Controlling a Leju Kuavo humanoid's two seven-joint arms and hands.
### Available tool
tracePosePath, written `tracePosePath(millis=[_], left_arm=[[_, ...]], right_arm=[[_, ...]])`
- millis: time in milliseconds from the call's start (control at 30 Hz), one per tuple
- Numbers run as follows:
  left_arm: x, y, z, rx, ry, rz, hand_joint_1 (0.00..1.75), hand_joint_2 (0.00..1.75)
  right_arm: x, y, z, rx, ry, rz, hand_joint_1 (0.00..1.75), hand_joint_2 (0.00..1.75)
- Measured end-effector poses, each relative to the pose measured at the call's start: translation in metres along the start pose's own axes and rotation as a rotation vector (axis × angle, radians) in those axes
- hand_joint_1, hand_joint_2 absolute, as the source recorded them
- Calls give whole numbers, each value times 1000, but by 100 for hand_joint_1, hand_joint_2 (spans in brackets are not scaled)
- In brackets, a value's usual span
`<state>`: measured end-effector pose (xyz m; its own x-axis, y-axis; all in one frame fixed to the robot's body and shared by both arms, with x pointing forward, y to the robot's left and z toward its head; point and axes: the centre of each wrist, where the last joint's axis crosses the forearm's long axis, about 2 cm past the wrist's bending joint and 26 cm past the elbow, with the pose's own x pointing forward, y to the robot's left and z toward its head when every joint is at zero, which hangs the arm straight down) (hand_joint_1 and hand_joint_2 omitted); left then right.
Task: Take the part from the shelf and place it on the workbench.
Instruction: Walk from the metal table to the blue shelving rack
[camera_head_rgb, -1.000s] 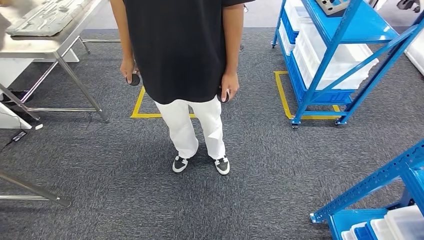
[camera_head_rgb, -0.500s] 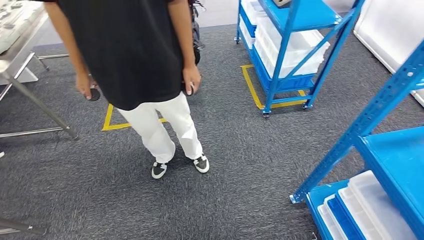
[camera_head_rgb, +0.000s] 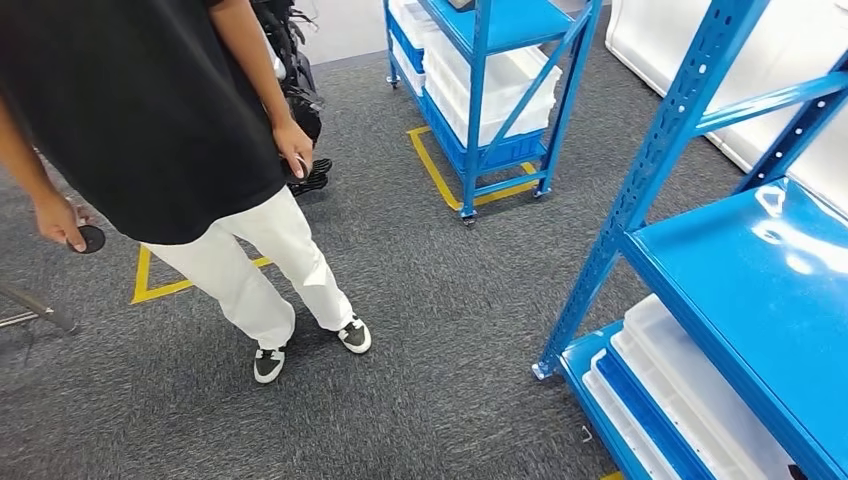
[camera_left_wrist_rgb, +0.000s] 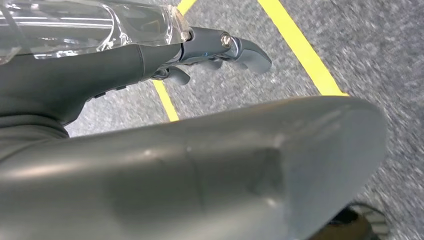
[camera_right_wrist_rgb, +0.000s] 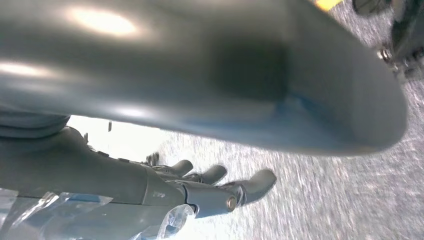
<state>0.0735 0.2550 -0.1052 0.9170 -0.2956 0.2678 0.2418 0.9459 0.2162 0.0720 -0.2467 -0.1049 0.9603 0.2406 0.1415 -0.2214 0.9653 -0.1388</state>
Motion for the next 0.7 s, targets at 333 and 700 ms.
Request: tracePosePath(millis=[333, 700], left_arm=[[-2, 0, 0, 8, 62, 16, 0, 0], [-1, 7, -1, 38, 52, 10, 0, 0]], right_arm=[[-3, 0, 0, 4, 25, 3, 0, 0], [3, 3, 1, 13, 13, -6, 0, 0]])
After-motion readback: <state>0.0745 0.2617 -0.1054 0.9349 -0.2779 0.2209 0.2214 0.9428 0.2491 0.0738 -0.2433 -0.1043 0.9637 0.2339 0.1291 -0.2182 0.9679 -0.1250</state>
